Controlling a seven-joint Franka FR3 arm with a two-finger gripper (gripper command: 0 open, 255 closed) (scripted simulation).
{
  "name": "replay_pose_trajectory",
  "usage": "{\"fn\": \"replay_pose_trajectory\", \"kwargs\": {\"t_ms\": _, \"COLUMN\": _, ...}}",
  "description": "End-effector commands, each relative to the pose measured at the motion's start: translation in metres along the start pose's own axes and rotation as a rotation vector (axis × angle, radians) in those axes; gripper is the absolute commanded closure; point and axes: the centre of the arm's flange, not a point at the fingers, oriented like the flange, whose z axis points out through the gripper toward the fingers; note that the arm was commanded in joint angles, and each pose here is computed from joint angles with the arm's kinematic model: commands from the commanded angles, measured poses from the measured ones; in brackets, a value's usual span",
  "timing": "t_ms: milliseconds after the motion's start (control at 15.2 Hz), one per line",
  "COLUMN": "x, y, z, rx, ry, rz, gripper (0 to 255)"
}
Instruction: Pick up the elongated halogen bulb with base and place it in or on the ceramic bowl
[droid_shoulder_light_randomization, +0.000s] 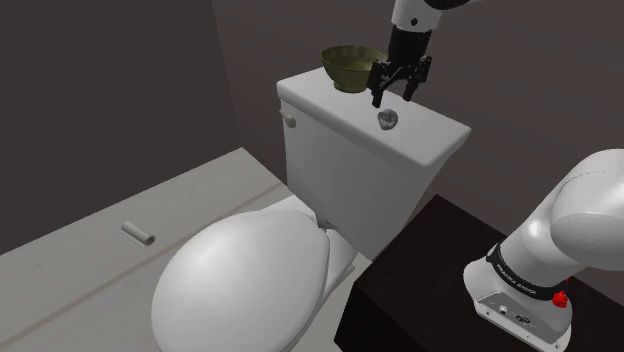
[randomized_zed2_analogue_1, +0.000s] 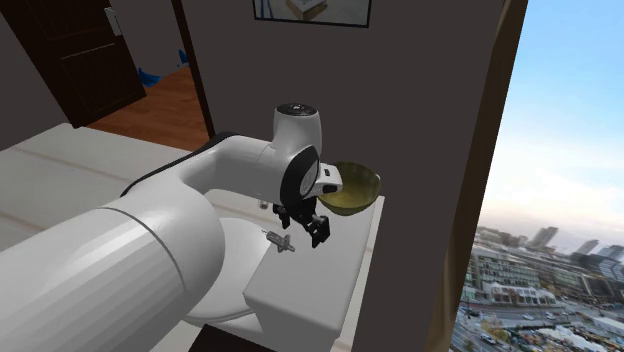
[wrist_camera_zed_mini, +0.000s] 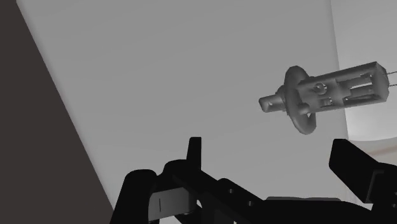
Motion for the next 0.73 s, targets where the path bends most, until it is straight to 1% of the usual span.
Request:
{"fn": "replay_pose_trajectory", "kwargs": {"t_ms": 0, "x": 0.0, "y": 0.0, "z": 0.0002, "rx": 0.0, "ry": 0.0, "rz": 0.0, "gripper": 0}}
{"fn": "replay_pose_trajectory", "kwargs": {"t_ms": 66, "x": 0.0, "y": 0.0, "z": 0.0002, "rx": 0.0, "ry": 0.0, "rz": 0.0, "gripper": 0}}
{"fn": "replay_pose_trajectory", "kwargs": {"t_ms": 132, "x": 0.0, "y": 0.0, "z": 0.0002, "rx": 0.0, "ry": 0.0, "rz": 0.0, "gripper": 255}}
{"fn": "replay_pose_trajectory", "kwargs": {"t_ms": 660, "x": -0.0003, "y": 0.0009, "z": -0.0001, "rx": 0.0, "ry": 0.0, "rz": 0.0, "gripper": 255}}
